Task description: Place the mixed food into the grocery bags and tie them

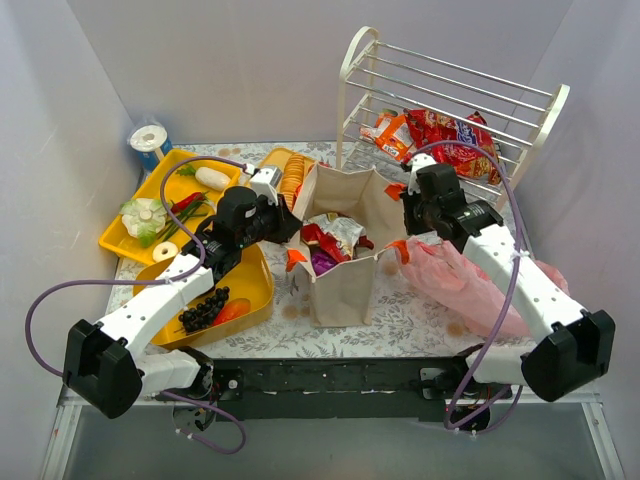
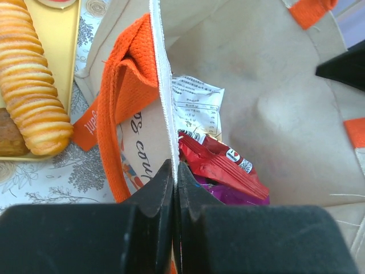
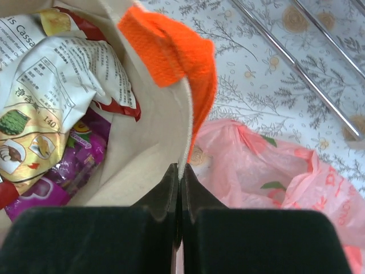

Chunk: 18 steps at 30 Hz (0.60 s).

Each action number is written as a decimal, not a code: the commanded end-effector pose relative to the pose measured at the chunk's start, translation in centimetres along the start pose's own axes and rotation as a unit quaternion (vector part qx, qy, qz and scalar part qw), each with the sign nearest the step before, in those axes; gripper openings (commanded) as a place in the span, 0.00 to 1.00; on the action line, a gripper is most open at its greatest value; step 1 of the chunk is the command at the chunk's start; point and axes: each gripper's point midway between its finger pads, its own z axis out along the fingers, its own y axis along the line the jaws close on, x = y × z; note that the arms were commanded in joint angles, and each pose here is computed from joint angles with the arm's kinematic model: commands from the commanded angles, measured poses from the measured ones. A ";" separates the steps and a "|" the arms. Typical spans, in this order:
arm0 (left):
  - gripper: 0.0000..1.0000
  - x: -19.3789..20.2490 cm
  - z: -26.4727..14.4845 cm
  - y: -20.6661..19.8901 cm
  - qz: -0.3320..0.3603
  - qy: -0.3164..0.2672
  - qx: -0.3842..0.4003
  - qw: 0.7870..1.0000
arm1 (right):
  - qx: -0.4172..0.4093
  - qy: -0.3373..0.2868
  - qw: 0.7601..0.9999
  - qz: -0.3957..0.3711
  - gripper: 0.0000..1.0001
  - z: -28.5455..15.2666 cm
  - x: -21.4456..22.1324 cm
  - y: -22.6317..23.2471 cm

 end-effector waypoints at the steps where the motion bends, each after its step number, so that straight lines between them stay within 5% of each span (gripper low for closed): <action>1: 0.00 -4.0 -1.5 -2.7 -0.048 -0.056 0.036 0.997 | -0.049 -0.097 0.994 -0.024 0.01 -0.6 -8.2 1.9; 9: 0.00 -4.2 0.7 -3.4 -0.182 -0.124 0.014 0.975 | 0.000 -0.158 0.979 -0.130 0.01 1.6 -16.1 0.7; 18: 0.00 -4.8 3.5 -5.5 -0.238 -0.186 0.010 0.953 | 0.050 -0.208 0.956 -0.202 0.01 3.9 -20.4 -0.4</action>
